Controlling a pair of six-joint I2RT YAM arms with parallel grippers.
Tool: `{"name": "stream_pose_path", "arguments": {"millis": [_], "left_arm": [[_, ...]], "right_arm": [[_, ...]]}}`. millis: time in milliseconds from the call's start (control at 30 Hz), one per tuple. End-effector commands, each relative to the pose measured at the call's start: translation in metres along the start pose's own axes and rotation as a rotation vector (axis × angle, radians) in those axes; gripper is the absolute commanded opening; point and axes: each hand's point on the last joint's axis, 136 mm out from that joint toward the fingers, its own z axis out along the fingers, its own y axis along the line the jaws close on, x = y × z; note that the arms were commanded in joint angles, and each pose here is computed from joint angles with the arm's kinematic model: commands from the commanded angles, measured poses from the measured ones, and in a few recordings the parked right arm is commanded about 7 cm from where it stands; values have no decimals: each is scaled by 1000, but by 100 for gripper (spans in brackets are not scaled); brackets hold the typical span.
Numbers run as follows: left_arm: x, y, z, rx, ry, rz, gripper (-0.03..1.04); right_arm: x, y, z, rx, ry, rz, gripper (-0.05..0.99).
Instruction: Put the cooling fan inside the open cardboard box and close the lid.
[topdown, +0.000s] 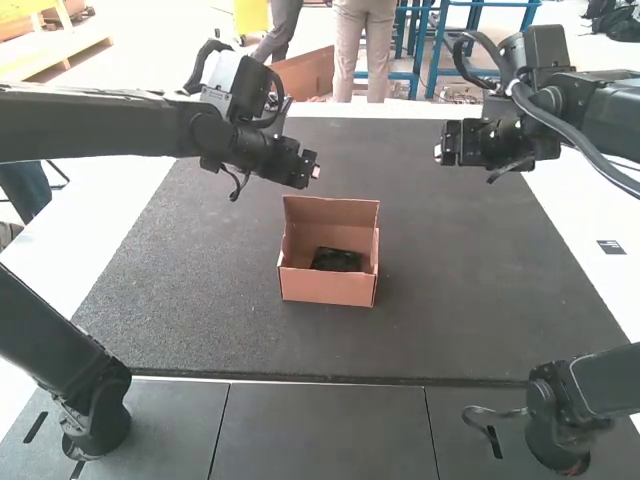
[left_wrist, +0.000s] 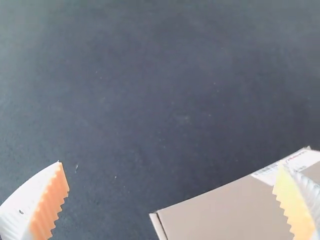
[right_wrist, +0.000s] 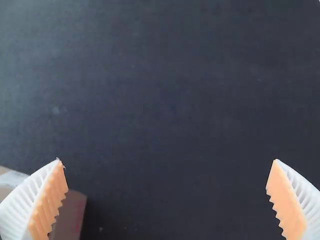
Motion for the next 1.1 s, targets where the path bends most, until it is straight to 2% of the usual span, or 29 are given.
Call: {"name": "stream_pose_path", "arguments": {"millis": [0, 333, 567, 800, 1067], "left_arm": [[-8, -12, 0, 27, -5, 15, 97], [31, -35, 8, 80, 138, 74, 97], [76, -46, 6, 114, 265, 108, 97], [116, -58, 14, 138, 307, 142, 97], [149, -61, 25, 139, 337, 156, 97]], "right_arm": [[-14, -13, -12, 30, -41, 15, 91], [-18, 3, -27, -76, -3, 50, 91], [-2, 2, -23, -74, 49, 48, 91], [10, 4, -21, -91, 87, 47, 91], [15, -12, -17, -105, 104, 111, 91]]}}
